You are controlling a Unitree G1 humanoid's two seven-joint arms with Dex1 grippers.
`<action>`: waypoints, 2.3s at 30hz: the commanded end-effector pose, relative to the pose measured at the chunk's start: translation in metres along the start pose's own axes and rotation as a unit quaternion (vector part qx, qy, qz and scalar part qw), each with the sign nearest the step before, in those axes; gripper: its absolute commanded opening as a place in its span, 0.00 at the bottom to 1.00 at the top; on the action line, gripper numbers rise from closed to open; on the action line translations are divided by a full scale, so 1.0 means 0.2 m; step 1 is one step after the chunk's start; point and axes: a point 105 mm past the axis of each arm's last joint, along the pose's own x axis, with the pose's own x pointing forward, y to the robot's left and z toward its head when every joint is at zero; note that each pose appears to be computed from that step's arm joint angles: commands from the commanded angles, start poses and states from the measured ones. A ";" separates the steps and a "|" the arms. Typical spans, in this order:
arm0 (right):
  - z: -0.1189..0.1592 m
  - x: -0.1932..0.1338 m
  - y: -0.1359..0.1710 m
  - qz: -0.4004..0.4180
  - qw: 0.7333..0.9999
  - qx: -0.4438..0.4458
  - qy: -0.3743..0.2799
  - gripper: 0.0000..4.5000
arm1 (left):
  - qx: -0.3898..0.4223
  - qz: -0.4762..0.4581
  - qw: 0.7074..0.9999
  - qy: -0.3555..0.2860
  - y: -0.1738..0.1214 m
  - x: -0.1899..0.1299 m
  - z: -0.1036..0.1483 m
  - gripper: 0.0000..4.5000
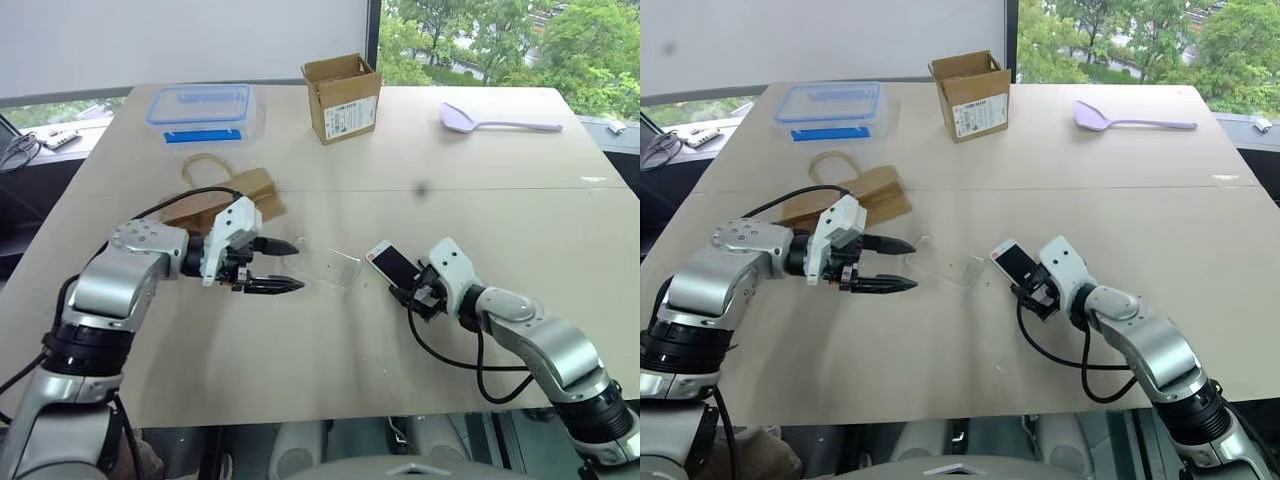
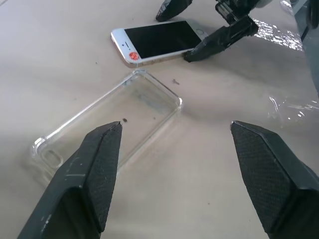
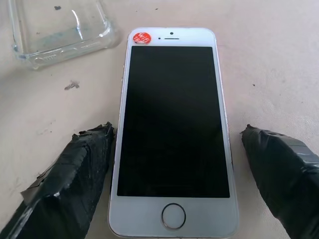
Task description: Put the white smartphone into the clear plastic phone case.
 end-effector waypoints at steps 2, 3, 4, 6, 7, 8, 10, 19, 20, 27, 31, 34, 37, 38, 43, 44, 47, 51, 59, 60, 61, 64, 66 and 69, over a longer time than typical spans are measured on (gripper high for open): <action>-0.15 -0.01 -0.02 0.002 0.998 0.008 0.058 0.67 | 0.037 0.012 0.999 0.004 0.04 -0.01 0.01 0.84; -0.16 -0.03 -0.02 -0.002 0.998 0.003 0.058 0.67 | 0.046 0.011 0.999 0.011 0.05 0.01 0.00 0.84; -0.16 -0.04 -0.03 -0.004 0.998 0.001 0.059 0.67 | 0.054 0.011 0.998 0.017 0.06 0.02 -0.01 0.84; -0.15 -0.06 -0.03 -0.004 0.998 -0.004 0.055 0.67 | 0.064 0.009 0.998 0.026 0.09 0.05 -0.03 0.84; -0.14 -0.08 -0.04 -0.005 0.999 -0.008 0.047 0.67 | 0.069 0.006 0.997 0.029 0.10 0.08 -0.04 0.84; -0.12 -0.10 -0.04 -0.005 0.999 -0.010 0.036 0.67 | 0.074 0.002 0.997 0.033 0.12 0.11 -0.05 0.84; -0.09 -0.15 -0.03 0.000 1.000 -0.015 0.017 0.67 | 0.087 -0.007 0.995 0.045 0.14 0.16 -0.08 0.84; 0.04 -0.37 -0.01 -0.006 0.998 -0.007 -0.062 0.67 | 0.093 -0.036 0.991 0.093 0.17 0.32 -0.23 0.07; 0.05 -0.39 0.00 -0.007 0.998 -0.005 -0.069 0.67 | 0.087 -0.044 0.991 0.089 0.15 0.34 -0.23 0.00; 0.11 -0.50 0.00 -0.002 0.995 -0.012 -0.094 0.67 | 0.042 -0.085 0.994 0.044 -0.07 0.47 -0.06 0.00; 0.13 -0.51 -0.02 0.016 0.995 -0.048 -0.081 0.67 | 0.041 -0.101 0.993 0.040 -0.17 0.55 0.00 0.00; 0.14 -0.50 -0.02 0.035 0.994 -0.069 -0.075 0.67 | 0.057 -0.105 0.992 0.050 -0.18 0.58 0.00 0.00; 0.16 -0.45 -0.03 0.072 0.990 -0.107 -0.065 0.67 | 0.066 -0.115 0.990 0.040 -0.17 0.61 0.03 0.00; 0.17 -0.44 -0.04 0.079 0.988 -0.115 -0.063 0.67 | 0.068 -0.124 0.989 0.039 -0.17 0.60 0.04 0.00; 0.24 -0.38 -0.05 0.123 0.977 -0.160 -0.065 0.67 | 0.039 -0.098 0.994 -0.035 -0.15 0.50 0.14 0.48; 0.25 -0.37 -0.04 0.133 0.974 -0.169 -0.066 0.67 | 0.031 -0.092 0.994 -0.049 -0.15 0.46 0.15 0.60; 0.26 -0.33 -0.01 0.169 0.963 -0.199 -0.060 0.67 | 0.012 -0.067 0.995 -0.076 -0.17 0.34 0.12 0.67; 0.21 -0.24 0.03 0.218 0.945 -0.241 -0.034 0.67 | 0.006 -0.018 0.996 -0.088 -0.19 0.21 0.02 0.67; 0.16 -0.11 0.03 0.262 0.926 -0.273 0.002 0.67 | -0.006 0.026 0.997 -0.079 -0.27 0.15 -0.16 0.67; 0.15 -0.10 0.03 0.265 0.924 -0.276 0.008 0.67 | -0.006 0.027 0.997 -0.077 -0.28 0.15 -0.17 0.67; 0.14 -0.09 0.02 0.267 0.922 -0.280 0.013 0.67 | -0.005 0.027 0.997 -0.073 -0.28 0.14 -0.18 0.67; 0.12 -0.08 0.00 0.268 0.919 -0.286 0.028 0.67 | -0.002 0.030 0.997 -0.070 -0.29 0.14 -0.21 0.67; 0.12 -0.07 -0.02 0.269 0.918 -0.289 0.037 0.66 | -0.006 0.030 0.997 -0.073 -0.30 0.14 -0.21 0.67; 0.12 -0.06 -0.04 0.267 0.917 -0.292 0.043 0.66 | -0.006 0.030 0.997 -0.074 -0.31 0.14 -0.23 0.67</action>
